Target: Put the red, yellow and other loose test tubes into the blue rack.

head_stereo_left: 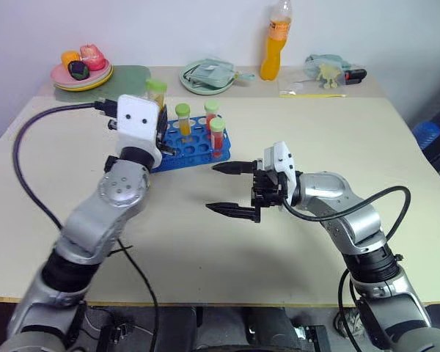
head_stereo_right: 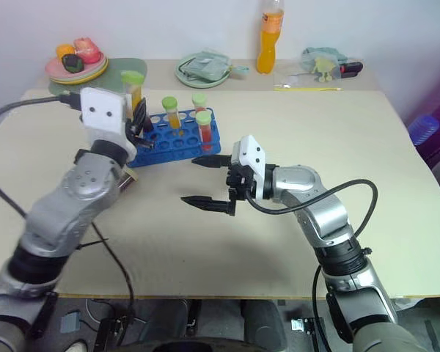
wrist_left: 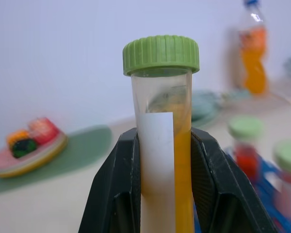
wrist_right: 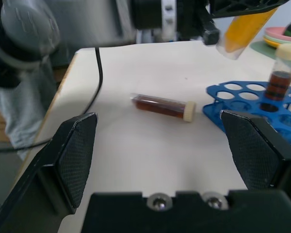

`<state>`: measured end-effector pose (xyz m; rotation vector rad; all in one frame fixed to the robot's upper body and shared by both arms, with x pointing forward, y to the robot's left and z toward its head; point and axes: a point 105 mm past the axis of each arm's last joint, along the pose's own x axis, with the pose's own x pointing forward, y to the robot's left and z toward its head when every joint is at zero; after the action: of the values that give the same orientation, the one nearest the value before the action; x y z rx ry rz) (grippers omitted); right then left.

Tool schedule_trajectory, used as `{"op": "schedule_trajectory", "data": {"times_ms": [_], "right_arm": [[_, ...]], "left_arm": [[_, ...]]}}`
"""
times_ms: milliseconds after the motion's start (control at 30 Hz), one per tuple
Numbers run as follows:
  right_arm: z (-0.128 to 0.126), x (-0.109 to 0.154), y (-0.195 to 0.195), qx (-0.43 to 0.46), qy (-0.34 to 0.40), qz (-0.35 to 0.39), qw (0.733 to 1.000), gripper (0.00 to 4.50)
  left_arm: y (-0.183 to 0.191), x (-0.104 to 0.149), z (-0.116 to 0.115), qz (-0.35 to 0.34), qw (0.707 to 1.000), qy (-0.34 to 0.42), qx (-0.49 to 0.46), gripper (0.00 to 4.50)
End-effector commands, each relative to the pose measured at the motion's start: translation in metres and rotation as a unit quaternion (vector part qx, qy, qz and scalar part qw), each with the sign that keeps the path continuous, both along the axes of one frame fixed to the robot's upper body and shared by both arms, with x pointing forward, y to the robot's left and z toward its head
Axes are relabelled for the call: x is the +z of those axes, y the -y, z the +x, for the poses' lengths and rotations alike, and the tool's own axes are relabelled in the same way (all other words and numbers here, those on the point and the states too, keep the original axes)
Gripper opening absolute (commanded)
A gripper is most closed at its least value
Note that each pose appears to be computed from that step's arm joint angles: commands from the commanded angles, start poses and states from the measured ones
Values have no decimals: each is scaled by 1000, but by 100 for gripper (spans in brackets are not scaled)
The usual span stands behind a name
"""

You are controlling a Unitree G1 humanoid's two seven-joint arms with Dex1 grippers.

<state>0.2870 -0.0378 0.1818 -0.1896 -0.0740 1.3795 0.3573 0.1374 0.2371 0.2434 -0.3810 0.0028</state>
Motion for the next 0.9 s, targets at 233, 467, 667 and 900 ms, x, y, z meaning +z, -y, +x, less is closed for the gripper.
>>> {"op": "schedule_trajectory", "data": {"times_ms": [233, 467, 667, 900], "right_arm": [[-1, 13, 1, -17, 17, 23, 999, 450], [-1, 14, 4, -27, 20, 23, 999, 450], [0, 15, 6, -30, 22, 24, 999, 450], [0, 17, 5, -26, 25, 23, 999, 450]], "left_arm": [[26, -16, 29, -29, 996, 87, -22, 83], [37, -35, 39, -30, 995, 80, -45, 83], [39, -47, 46, -40, 997, 60, -41, 83], [43, -53, 52, -56, 996, 49, -52, 83]]}}
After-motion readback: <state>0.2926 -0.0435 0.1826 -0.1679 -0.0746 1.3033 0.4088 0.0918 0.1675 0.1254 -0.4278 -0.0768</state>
